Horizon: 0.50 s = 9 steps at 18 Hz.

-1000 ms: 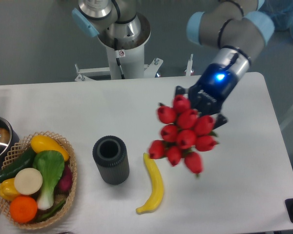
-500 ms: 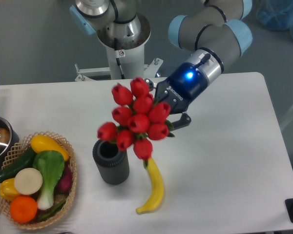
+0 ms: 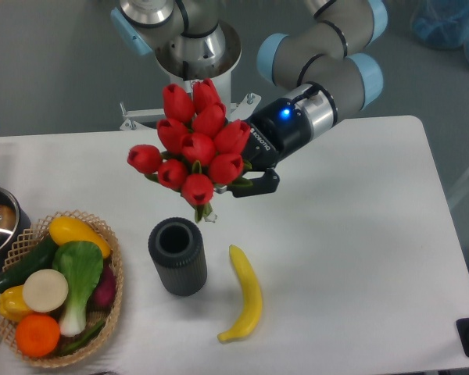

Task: Insert the flowers into the vase
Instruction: 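Carry the tulip bunch up and over toward the black vase, then align the tulip stems above the vase opening and lower them in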

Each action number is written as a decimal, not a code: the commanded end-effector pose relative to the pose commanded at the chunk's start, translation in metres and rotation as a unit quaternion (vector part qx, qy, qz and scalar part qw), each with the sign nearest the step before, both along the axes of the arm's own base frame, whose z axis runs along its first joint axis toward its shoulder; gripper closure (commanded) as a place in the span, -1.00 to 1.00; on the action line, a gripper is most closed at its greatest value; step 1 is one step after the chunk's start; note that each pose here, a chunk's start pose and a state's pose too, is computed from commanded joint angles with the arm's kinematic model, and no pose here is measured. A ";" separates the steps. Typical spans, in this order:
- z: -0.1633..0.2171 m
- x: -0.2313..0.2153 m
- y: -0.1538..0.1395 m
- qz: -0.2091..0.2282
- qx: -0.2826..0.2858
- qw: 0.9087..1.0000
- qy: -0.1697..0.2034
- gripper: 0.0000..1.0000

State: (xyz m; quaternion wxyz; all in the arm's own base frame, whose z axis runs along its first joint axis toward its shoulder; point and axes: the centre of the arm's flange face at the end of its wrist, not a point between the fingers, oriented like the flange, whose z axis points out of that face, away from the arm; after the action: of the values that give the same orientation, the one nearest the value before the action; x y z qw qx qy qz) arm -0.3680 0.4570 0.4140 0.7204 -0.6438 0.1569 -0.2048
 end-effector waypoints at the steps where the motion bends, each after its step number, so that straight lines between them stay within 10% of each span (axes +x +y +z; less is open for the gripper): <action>1: -0.003 0.001 0.000 0.000 0.005 1.000 0.006 0.34; 9: -0.011 0.004 0.007 -0.014 0.061 0.998 -0.012 0.34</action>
State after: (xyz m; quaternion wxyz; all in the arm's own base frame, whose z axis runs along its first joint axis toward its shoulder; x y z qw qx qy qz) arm -0.3644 0.4640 0.4028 0.7571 -0.5939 0.1696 -0.2128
